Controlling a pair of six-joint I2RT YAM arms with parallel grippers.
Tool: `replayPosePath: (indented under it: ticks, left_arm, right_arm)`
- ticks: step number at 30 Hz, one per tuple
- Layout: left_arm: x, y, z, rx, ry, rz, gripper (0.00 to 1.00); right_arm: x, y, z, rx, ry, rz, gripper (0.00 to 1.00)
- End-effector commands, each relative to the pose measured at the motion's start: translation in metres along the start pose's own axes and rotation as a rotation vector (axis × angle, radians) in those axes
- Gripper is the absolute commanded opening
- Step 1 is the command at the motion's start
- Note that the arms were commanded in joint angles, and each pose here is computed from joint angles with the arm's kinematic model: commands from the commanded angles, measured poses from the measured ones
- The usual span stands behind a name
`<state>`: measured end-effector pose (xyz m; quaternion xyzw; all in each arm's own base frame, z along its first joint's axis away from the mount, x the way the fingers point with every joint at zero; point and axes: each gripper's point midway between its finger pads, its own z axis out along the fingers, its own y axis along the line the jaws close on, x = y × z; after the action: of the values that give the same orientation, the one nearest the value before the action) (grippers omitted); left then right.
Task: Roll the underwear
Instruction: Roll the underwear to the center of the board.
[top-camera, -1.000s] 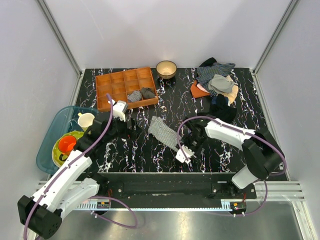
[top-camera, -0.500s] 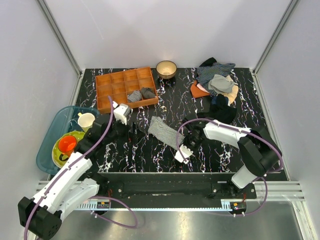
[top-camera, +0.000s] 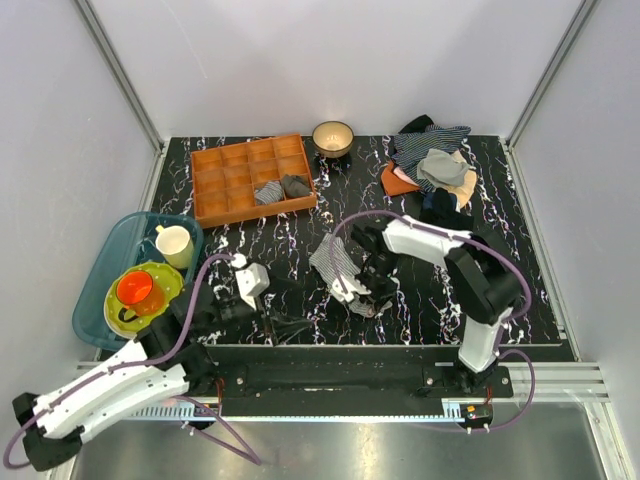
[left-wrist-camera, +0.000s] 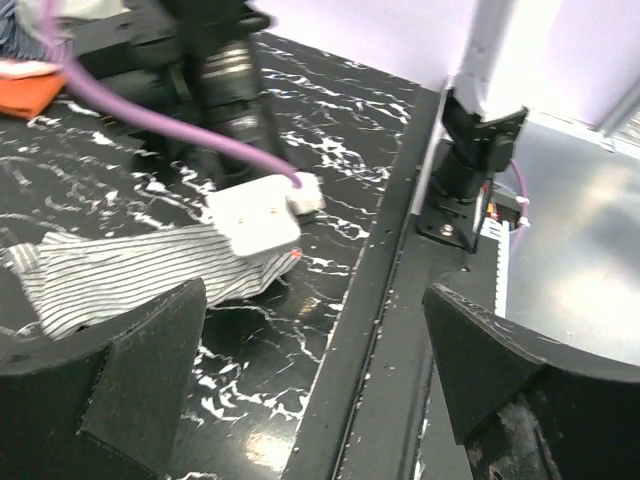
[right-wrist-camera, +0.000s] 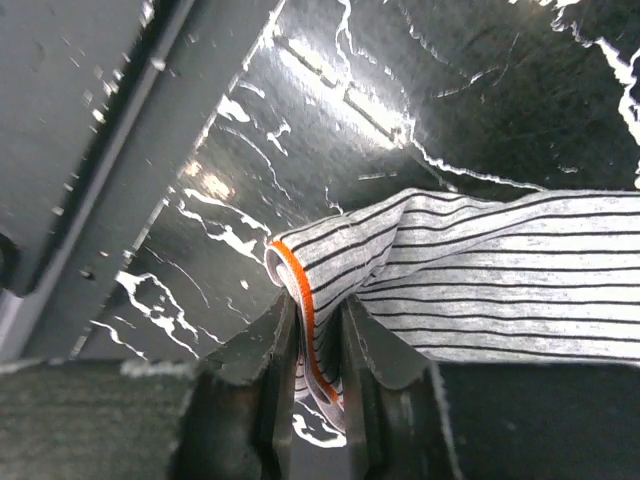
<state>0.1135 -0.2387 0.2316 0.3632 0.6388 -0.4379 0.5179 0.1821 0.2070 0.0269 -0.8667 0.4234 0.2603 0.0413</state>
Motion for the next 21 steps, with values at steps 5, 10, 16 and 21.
replayPosePath:
  ticks: [5,10,16,21]
  left_arm:
    - [0.033,-0.032,0.035,0.044,-0.049,0.02,0.92]
    - [0.07,-0.031,0.064,-0.007,0.063,0.118,0.92]
    - [0.085,-0.01,0.092,-0.082,0.085,0.298,0.94]
    - [0.102,0.004,0.108,-0.121,0.107,0.371,0.95]
  right_arm:
    - [-0.046,0.024,-0.004,-0.322,-0.188,0.418,0.24]
    - [-0.038,0.013,0.007,-0.385,-0.158,0.523,0.24]
    - [-0.036,0.006,0.013,-0.439,-0.161,0.571,0.24]
    - [-0.036,0.005,0.015,-0.456,-0.164,0.588,0.25]
